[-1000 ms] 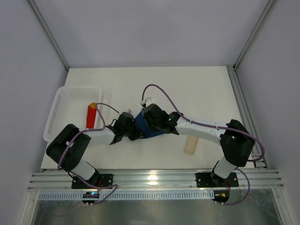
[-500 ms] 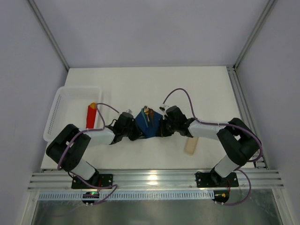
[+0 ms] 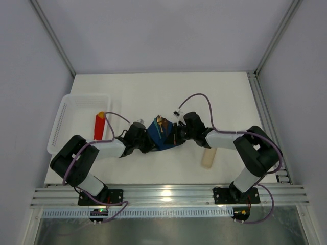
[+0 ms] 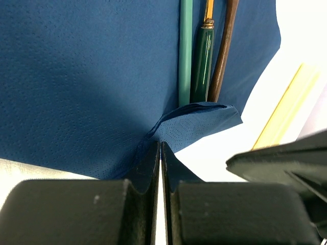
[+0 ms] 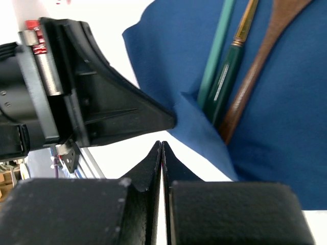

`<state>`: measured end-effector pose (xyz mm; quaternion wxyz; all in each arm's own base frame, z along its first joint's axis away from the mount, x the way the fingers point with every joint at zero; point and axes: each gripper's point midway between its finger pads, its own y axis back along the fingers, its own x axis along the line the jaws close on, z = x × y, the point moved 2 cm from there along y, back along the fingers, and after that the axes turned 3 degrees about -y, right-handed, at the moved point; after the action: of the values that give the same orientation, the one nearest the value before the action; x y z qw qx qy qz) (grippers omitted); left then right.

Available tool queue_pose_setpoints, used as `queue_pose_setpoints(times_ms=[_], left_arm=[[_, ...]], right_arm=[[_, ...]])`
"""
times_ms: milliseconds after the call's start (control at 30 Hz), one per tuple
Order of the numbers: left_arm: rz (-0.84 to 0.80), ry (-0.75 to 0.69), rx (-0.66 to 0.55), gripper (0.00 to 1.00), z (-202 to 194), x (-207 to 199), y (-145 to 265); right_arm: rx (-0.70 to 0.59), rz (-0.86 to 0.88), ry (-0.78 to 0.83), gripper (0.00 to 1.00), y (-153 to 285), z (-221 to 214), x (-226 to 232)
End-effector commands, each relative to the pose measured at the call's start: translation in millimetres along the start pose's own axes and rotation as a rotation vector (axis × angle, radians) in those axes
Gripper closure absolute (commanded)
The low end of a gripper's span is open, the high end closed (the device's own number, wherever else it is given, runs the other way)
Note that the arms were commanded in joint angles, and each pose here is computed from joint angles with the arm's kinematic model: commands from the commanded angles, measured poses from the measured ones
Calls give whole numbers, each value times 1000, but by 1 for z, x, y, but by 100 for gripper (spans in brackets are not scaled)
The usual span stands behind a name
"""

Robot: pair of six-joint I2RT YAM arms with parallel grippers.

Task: Place the utensils on the paper napkin and roll it up
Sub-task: Roll the napkin at the center of the board.

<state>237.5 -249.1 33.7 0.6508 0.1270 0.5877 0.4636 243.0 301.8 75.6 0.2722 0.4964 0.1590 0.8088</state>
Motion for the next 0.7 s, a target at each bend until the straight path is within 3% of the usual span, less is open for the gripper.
queue_pose_setpoints(times_ms=[0, 667], left_arm=[[-31, -31, -19, 98, 3, -8, 2], [-32, -33, -22, 99, 4, -9, 3]], right_arm=[[-34, 45, 8, 96, -3, 11, 5], [40, 52, -40, 96, -16, -14, -15]])
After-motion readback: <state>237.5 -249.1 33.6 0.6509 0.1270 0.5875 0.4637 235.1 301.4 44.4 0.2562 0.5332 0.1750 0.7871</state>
